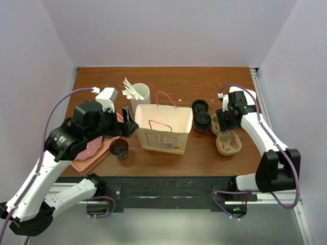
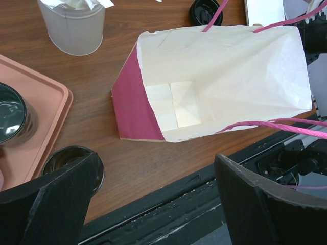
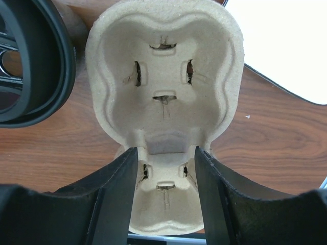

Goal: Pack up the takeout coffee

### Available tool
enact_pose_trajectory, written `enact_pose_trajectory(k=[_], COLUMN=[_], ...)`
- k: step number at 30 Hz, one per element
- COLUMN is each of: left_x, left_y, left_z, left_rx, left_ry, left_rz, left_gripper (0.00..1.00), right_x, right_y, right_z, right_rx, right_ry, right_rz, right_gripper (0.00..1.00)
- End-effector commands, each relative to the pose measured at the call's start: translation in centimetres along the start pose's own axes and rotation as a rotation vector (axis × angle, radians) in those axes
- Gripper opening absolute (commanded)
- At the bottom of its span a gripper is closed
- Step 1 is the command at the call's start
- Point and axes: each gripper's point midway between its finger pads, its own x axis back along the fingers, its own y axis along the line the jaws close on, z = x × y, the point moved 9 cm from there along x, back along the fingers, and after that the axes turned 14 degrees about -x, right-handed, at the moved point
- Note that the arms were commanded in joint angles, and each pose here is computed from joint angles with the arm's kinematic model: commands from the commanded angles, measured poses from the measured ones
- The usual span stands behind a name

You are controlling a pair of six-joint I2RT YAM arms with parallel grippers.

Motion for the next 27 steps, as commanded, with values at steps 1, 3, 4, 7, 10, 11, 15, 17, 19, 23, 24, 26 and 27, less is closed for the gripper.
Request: enact_pose_trajectory(k=[1, 3, 4, 7, 10, 11, 15, 17, 19, 23, 24, 26, 27], left_x=[0.7, 0.8, 0.7, 0.7, 0.6, 0.5, 0.5, 0.5, 0.4, 0.3, 0.3, 0.3, 0.3], left_y=[-0.2, -0.3, -0.2, -0.2, -0.2, -0.3, -0.3, -0.4, -0.4, -0.4, -0.4, -0.4, -0.4], left_z=[-1.2, -1.1, -1.2, -1.2, -1.2, -1.3, -1.5, -1.5, -1.5, -1.7, -1.7, -1.7, -1.7], left_rx=[-0.024, -0.023, -0.022, -0.024, -0.024, -0.024, -0.025, -0.026, -0.026, -0.027, -0.028, -0.028, -0.027], left_ry=[-0.055, -0.056, -0.058, -0.058, -0.054, -0.057, -0.063, -0.062, -0.063, -0.065, -0.062, -0.065, -0.062], left_rz=[0.011, 0.015, 0.014, 0.013, 0.010, 0.012, 0.012, 0.015, 0.013, 0.010, 0.011, 0.012, 0.010], left_gripper=[1.00, 1.00, 1.00, 1.00, 1.00, 1.00, 1.00, 1.00, 1.00, 1.00, 1.00, 1.00, 1.00], right_x=[0.2, 0.1, 0.0, -0.4, -0.6, -0.6, -0.7, -0.8, -1.0, -1.0, -1.0, -1.0, -1.0], right_y=[-0.2, -0.3, -0.3, -0.2, -0.2, -0.3, -0.3, -0.2, -0.1, -0.2, -0.2, -0.2, -0.2], right_z=[-0.3, -0.3, -0.2, -0.3, -0.3, -0.2, -0.4, -0.4, -0.3, -0.3, -0.3, -0.3, -0.3], right_rx=[0.000, -0.006, -0.008, -0.009, -0.011, -0.012, -0.018, -0.022, -0.024, -0.028, -0.026, -0.026, -0.028], right_ry=[0.004, 0.008, 0.013, 0.032, 0.040, 0.044, 0.042, 0.048, 0.059, 0.063, 0.064, 0.069, 0.072], right_rz=[-0.001, 0.007, 0.012, 0.001, 0.008, 0.011, 0.016, 0.008, 0.003, 0.003, 0.003, 0.005, 0.005], right_gripper=[0.53, 0.53, 0.53, 0.53, 0.52, 0.52, 0.49, 0.44, 0.41, 0.34, 0.33, 0.33, 0.32])
